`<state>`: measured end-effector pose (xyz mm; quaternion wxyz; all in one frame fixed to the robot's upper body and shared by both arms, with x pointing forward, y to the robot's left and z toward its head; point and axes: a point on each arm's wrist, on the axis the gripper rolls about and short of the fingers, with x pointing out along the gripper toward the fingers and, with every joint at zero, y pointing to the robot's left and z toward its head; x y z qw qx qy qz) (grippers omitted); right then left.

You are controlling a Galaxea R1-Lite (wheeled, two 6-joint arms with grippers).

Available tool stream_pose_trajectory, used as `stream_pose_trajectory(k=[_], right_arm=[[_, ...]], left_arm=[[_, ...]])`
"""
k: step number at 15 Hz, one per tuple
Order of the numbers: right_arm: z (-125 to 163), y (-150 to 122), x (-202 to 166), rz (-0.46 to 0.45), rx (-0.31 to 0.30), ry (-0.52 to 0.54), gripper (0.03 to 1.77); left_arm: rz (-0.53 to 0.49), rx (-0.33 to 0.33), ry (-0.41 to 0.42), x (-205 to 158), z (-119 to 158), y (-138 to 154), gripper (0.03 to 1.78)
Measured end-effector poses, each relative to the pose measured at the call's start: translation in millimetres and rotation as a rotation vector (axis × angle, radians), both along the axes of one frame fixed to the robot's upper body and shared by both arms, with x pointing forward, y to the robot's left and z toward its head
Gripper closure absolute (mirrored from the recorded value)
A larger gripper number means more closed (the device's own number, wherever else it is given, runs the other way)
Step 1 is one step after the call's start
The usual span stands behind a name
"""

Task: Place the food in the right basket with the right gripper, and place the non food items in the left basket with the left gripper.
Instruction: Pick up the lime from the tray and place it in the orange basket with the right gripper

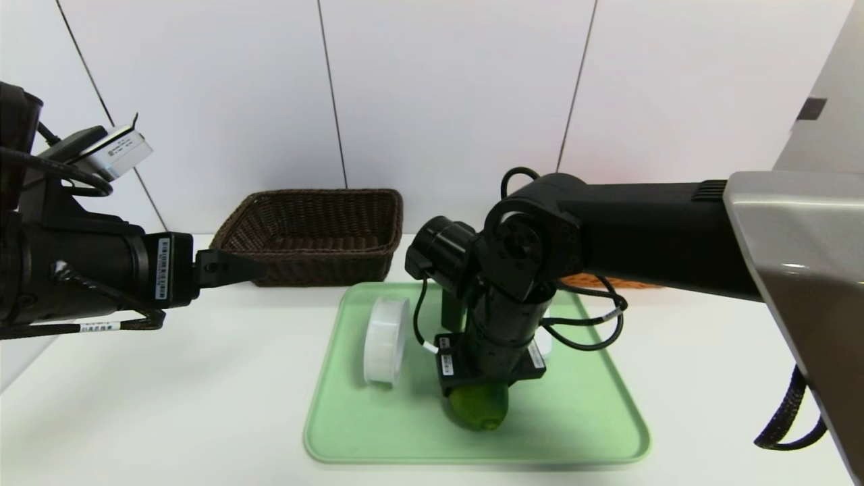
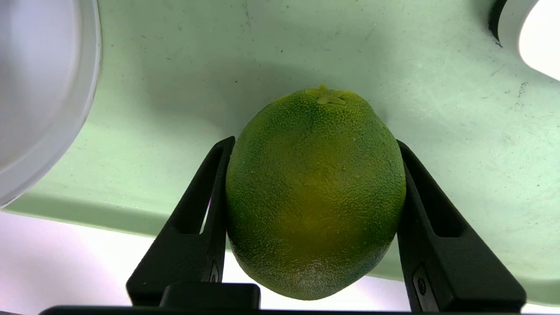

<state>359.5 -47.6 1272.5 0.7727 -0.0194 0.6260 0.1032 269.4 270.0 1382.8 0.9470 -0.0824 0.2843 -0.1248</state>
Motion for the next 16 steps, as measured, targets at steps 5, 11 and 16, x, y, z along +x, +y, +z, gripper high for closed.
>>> stream_pose_trajectory(k=[5,11,16], right_arm=[[31,-10,-11,-0.003,0.066,-0.044,0.76],[114,-57,-10,-0.073,0.302,-0.346,0.77],[155,-120,34,-0.252,0.415,-0.660,0.77]], left_arm=[[0.003,0.004,0.025,-4,-1,2,0.12],[0.015,-0.032,0.017,-5,7,1,0.12],[0.017,-0.063,0.010,0,14,-3,0.12]])
